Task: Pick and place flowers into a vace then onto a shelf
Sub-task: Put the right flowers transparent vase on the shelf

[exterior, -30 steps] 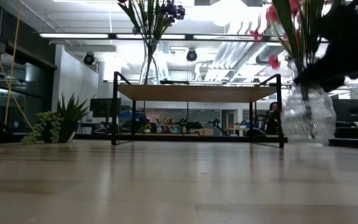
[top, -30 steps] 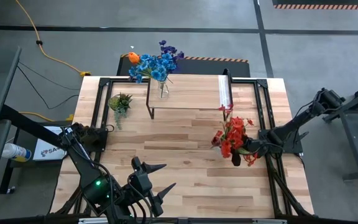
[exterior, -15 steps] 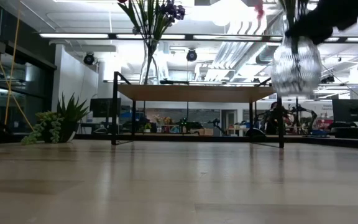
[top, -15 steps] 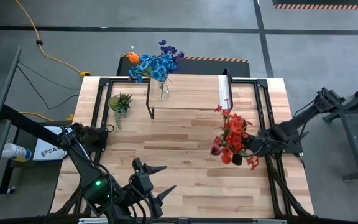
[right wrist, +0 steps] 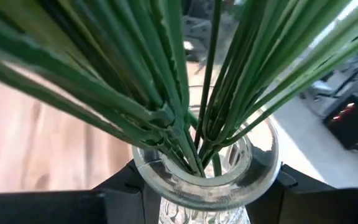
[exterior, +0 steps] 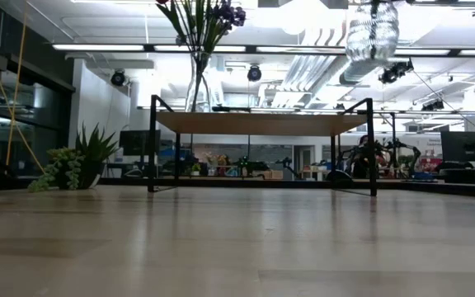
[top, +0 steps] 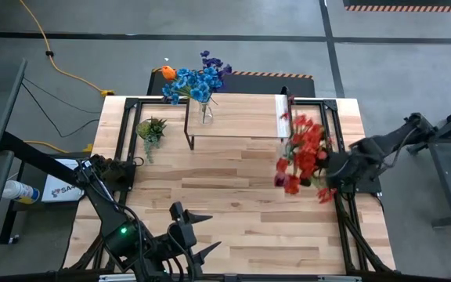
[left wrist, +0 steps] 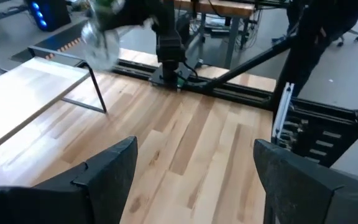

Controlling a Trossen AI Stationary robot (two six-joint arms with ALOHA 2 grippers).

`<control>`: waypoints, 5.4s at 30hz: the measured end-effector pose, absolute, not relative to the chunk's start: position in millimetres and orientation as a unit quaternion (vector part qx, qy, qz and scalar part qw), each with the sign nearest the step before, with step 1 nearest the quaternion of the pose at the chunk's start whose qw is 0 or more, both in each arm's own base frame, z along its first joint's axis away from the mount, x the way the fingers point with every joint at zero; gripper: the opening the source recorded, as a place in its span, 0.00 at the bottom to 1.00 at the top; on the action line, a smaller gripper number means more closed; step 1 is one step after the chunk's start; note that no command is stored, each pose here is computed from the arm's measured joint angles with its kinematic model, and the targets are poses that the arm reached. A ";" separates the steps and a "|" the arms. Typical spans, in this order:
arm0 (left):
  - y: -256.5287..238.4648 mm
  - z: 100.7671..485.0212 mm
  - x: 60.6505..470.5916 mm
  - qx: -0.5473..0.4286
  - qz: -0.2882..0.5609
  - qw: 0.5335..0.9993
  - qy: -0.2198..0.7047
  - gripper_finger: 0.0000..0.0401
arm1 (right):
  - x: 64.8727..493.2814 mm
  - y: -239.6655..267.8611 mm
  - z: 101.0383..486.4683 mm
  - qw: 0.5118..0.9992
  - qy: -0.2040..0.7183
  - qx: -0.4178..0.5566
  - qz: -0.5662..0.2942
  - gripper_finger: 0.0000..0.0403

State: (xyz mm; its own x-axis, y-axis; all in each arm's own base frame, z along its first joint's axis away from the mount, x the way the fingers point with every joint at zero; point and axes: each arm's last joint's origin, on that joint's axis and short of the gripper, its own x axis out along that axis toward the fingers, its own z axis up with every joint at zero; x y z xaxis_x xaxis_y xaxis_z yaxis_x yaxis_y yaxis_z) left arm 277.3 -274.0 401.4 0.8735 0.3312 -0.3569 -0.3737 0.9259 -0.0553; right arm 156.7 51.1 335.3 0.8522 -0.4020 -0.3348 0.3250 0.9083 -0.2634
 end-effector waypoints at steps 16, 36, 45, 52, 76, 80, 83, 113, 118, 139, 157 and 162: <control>-274.1 401.3 277.3 -0.064 0.181 0.966 0.174 0.88 | 126.3 7.8 400.3 0.948 0.137 -0.133 -0.253 0.38; -276.3 400.0 277.4 -0.077 0.150 0.965 0.202 0.88 | 178.1 -46.3 402.2 0.962 0.104 -0.095 -0.232 0.38; -276.6 399.7 277.3 -0.079 0.144 0.964 0.208 0.88 | 196.0 -92.9 389.7 0.963 0.116 -0.060 -0.237 0.38; -276.6 399.6 277.3 -0.078 0.144 0.964 0.208 0.88 | 200.0 -115.7 380.9 0.964 0.128 -0.034 -0.232 0.38; -276.5 399.5 277.2 -0.077 0.144 0.964 0.208 0.88 | 200.0 -133.7 361.8 0.961 0.185 0.019 -0.203 0.38; -276.5 399.5 277.2 -0.077 0.144 0.964 0.208 0.88 | 199.9 -133.4 361.0 0.961 0.188 0.025 -0.200 0.38; -276.5 399.5 277.2 -0.077 0.144 0.964 0.208 0.88 | 199.9 -133.1 360.8 0.962 0.188 0.028 -0.196 0.38; -276.5 399.5 277.2 -0.077 0.144 0.964 0.208 0.88 | 205.0 -134.8 349.2 0.958 0.216 0.049 -0.179 0.38; -276.5 399.5 277.2 -0.077 0.144 0.964 0.208 0.88 | 204.5 -134.4 347.7 0.957 0.224 0.049 -0.178 0.38; -277.2 399.2 277.4 -0.083 0.135 0.964 0.216 0.88 | 228.9 -150.9 318.1 0.944 0.275 0.078 -0.166 0.38; -277.7 398.6 277.3 -0.084 0.125 0.963 0.225 0.88 | 219.4 -166.0 316.4 0.942 0.276 0.083 -0.175 0.41; -277.7 398.6 277.3 -0.084 0.125 0.963 0.225 0.88 | 217.4 -165.6 314.7 0.940 0.287 0.082 -0.165 0.45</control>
